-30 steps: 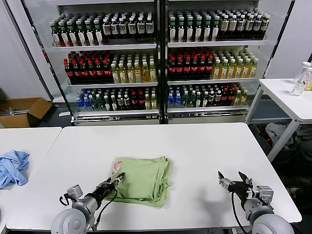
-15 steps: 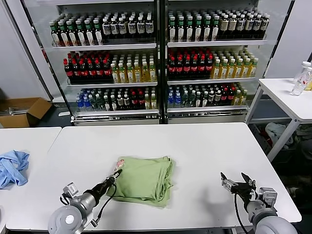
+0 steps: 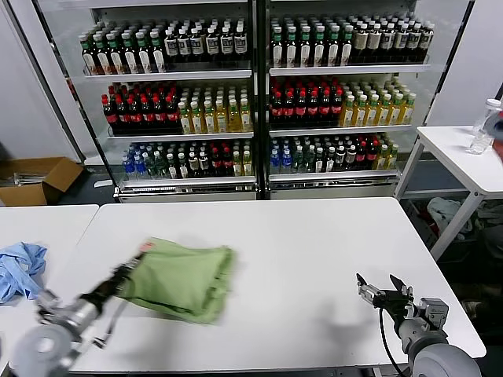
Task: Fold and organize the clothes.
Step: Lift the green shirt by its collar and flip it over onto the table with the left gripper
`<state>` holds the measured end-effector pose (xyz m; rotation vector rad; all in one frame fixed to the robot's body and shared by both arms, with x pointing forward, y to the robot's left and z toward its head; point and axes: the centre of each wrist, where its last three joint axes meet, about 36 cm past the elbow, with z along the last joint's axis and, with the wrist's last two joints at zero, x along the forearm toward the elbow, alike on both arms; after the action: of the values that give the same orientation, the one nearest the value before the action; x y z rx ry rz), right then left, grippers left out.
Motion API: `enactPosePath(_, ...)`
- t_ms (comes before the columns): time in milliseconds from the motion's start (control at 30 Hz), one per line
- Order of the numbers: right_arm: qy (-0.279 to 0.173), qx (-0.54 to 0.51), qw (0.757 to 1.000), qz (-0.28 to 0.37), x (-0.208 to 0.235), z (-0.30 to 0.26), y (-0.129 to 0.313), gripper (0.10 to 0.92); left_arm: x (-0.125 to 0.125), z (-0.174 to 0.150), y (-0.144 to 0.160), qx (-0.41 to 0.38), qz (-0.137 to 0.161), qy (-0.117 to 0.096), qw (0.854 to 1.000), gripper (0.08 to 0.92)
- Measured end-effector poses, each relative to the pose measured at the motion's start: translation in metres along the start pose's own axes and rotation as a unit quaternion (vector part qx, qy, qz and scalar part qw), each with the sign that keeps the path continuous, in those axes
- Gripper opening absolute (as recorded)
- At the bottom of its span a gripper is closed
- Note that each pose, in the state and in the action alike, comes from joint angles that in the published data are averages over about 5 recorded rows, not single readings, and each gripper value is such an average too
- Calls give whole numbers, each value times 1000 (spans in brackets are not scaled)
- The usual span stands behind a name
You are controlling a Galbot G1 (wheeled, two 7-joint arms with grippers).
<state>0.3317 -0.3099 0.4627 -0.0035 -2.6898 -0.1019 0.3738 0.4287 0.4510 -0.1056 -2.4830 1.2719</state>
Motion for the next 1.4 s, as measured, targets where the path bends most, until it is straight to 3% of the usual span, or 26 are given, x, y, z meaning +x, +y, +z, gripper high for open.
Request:
enactPosePath(167,-4,0,1000,-4,0,-2,2,823,25,-51,-13,-45,-13,-53,998,100)
enactPosePath(367,-8,0,1000,-5,1,-4,3,823,27,-39,-49,-117,-19,-64,991,100)
enactPosePath(467,-11,0,1000,-5,3,-5,3,823,13,-8,-62,-149,-22,-50,987,100)
enactPosePath(633,-15,0,1000,-6,4,-6,3,823,-25,59,-84,-184,-17,-9,983,100)
enactPosePath(900,-22,2,1000,-6,2,-9,2,823,-85,151,-132,-208,15,47,977,100)
enactPosePath(1200,-25,3,1000,-8,-3,-12,0,823,-128,222,-185,-203,62,87,973,105)
enactPosePath(1300,-25,6,1000,-11,-6,-13,1,823,-135,241,-192,-220,68,92,969,156)
enactPosePath(1400,-27,6,999,-17,-10,-15,4,823,-138,253,-195,-251,75,84,962,239)
